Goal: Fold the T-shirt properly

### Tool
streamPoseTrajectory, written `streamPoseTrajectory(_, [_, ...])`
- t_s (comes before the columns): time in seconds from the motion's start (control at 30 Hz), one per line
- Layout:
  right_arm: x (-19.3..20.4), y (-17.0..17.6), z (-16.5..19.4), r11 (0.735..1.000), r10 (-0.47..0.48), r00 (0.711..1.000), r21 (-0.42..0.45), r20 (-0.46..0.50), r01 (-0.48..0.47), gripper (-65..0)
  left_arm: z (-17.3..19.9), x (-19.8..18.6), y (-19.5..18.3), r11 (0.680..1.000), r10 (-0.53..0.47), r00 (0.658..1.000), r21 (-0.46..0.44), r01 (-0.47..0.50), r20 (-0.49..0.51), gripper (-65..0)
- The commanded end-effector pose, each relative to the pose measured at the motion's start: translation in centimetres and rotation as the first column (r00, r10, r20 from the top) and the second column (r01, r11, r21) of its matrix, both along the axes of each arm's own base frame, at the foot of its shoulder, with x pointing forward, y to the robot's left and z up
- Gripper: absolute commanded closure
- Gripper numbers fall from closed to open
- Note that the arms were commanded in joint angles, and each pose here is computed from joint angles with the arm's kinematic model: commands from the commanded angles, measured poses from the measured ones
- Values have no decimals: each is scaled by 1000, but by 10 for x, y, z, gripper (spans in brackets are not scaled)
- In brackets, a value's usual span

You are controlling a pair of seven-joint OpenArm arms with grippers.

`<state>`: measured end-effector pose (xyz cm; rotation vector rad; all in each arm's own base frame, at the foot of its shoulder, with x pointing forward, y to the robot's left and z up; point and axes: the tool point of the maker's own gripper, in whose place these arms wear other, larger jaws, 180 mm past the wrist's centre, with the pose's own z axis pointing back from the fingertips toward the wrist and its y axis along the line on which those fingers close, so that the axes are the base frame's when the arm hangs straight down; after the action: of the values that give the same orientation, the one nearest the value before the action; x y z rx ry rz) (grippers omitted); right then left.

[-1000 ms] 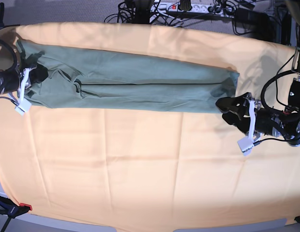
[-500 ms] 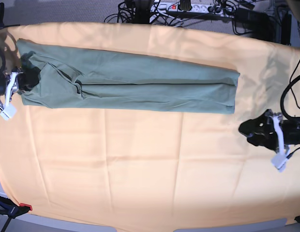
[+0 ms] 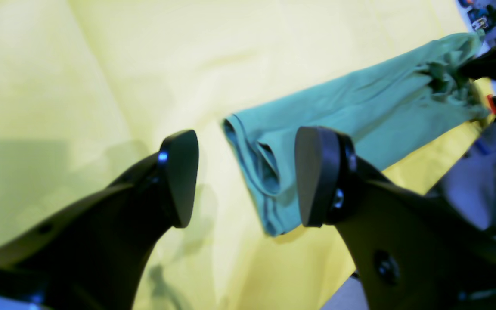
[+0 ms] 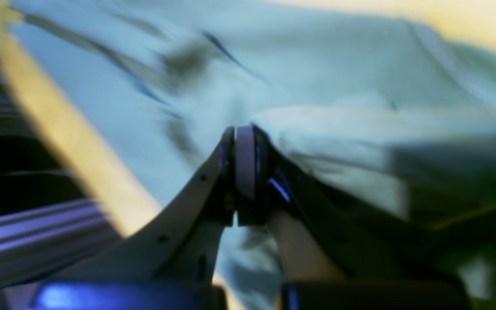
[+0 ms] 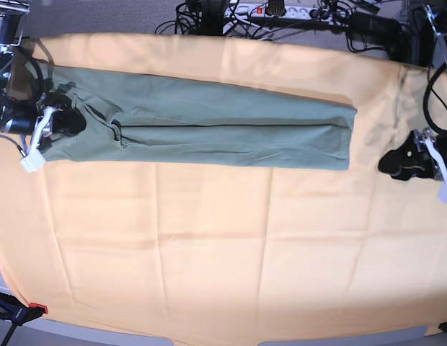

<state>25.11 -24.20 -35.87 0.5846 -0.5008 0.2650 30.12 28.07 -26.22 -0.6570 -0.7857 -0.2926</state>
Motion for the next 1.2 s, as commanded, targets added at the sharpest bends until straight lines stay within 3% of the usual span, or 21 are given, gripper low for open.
streamPoseTrajectory(0.0, [12, -11, 11, 999, -20, 998, -37, 54, 22, 0, 13, 4, 3, 1000, 6, 999, -6, -5, 40, -375])
streamPoseTrajectory(0.17, [9, -27, -8, 986, -57, 997, -151, 52, 64, 0, -16, -9, -11, 999, 11, 1000, -39, -12, -5, -375])
streamPoseTrajectory(0.53, [0, -28, -15, 985, -57, 998, -159, 27, 60, 0, -45, -1, -4, 991, 132, 991, 34, -132, -3, -375])
streamPoseTrajectory(0.7, [1, -28, -14, 986, -57, 998, -158, 30, 61, 0, -48, -2, -4, 987, 159, 986, 16, -158, -43, -375])
streamPoseTrajectory(1.17, [3, -24, -10, 990, -58, 997, -127, 42, 63, 0, -85, -24, -55, 1000, -20, 982, 18, 24, -187, -375])
